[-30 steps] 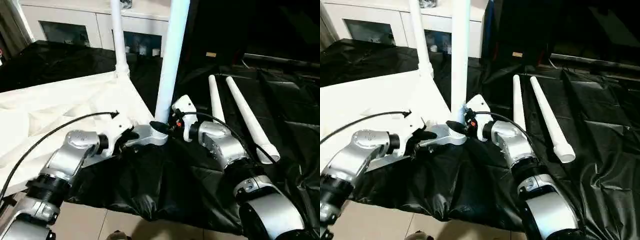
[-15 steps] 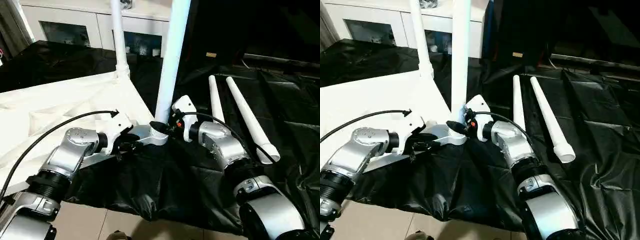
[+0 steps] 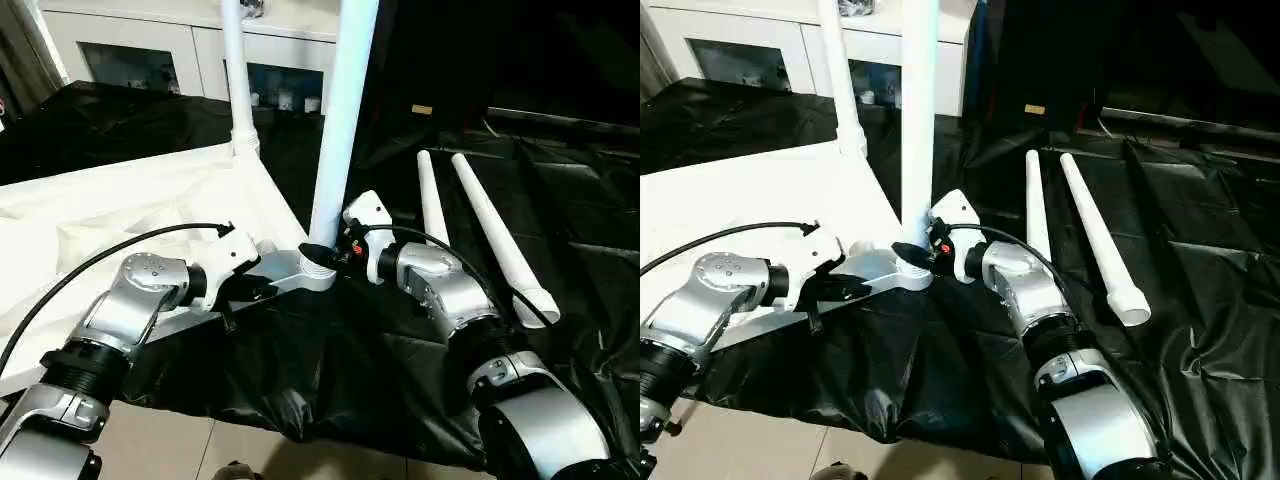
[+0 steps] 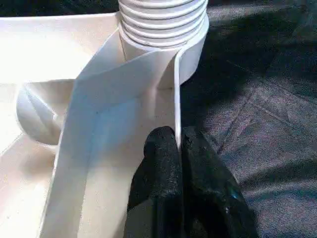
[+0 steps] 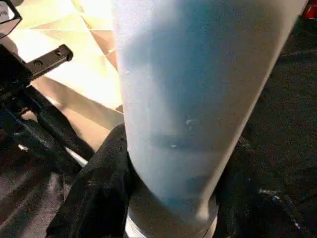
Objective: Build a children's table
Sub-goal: Insert table leg to table base
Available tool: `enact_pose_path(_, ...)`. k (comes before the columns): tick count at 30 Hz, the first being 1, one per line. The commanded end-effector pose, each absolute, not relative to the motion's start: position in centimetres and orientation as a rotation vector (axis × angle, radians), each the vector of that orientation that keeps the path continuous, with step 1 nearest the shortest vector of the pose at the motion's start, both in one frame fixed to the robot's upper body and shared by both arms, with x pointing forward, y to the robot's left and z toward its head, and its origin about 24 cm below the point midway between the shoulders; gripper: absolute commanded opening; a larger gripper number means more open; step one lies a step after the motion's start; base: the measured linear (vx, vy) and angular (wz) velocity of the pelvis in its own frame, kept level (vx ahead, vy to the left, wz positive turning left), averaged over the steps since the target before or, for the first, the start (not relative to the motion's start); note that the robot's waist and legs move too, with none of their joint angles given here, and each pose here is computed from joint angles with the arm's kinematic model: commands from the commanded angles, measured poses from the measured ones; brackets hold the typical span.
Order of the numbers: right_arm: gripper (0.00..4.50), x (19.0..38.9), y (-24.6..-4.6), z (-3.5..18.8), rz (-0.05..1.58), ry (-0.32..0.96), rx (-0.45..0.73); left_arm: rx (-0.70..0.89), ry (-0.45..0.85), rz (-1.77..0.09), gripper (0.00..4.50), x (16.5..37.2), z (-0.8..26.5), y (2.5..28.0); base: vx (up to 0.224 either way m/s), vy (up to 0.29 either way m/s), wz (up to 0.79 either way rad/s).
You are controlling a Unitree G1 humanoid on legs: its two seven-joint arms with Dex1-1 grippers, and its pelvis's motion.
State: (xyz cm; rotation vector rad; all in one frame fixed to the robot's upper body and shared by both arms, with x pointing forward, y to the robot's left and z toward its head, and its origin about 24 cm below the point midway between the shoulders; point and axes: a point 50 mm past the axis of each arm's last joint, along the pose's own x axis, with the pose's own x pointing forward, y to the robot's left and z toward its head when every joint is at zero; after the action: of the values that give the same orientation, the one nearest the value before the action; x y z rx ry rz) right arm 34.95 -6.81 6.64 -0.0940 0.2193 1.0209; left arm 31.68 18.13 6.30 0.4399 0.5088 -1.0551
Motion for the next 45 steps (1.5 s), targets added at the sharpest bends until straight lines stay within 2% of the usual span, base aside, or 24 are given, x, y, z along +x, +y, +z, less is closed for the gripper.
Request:
enact_pose_path(1, 1.96, 34.2, -7.5, 5.1, 1.032, 0.292, -0.101, 0.433, 0.536, -1.085, 0.00, 31.2, 5.5, 18.4, 0.000, 0.000, 0.00)
enact_pose_path(5, 1.96, 33.6, -8.4, 5.1, 1.078, 0.300, -0.094, 0.367, 0.425, -1.284, 0.00, 30.1, 6.4, 16.4, 0.000, 0.000, 0.00)
enact_pose_path(10, 1.96, 33.0, -9.2, 4.9, 1.127, 0.307, -0.115, 0.393, 0.437, -1.350, 0.00, 29.6, 6.3, 15.9, 0.000, 0.000, 0.00)
enact_pose_path(12, 1.96, 31.9, -9.8, 4.8, 1.209, 0.314, -0.128, 0.411, 0.454, -1.386, 0.00, 29.3, 6.0, 15.7, 0.000, 0.000, 0.00)
enact_pose_path(21, 1.96, 28.8, -10.6, 4.3, 1.415, 0.396, -0.145, 0.437, 0.464, -1.472, 0.00, 28.7, 5.8, 15.0, 0.000, 0.000, 0.00)
enact_pose_path(29, 1.96, 27.9, -10.7, 3.9, 1.436, 0.431, -0.157, 0.456, 0.468, -1.456, 0.00, 29.0, 5.7, 15.0, 0.000, 0.000, 0.00)
enact_pose_path(41, 1.96, 27.6, -10.5, 3.4, 1.416, 0.440, -0.173, 0.461, 0.446, -1.351, 0.00, 29.8, 6.1, 15.8, 0.000, 0.000, 0.00)
enact_pose_path(43, 1.96, 27.9, -10.4, 3.3, 1.375, 0.432, -0.181, 0.465, 0.437, -1.330, 0.00, 29.9, 6.1, 15.9, 0.000, 0.000, 0.00)
enact_pose_path(45, 1.96, 30.2, -10.2, 2.7, 1.119, 0.394, -0.192, 0.451, 0.415, -1.207, 0.00, 30.8, 6.4, 16.1, 0.000, 0.000, 0.00)
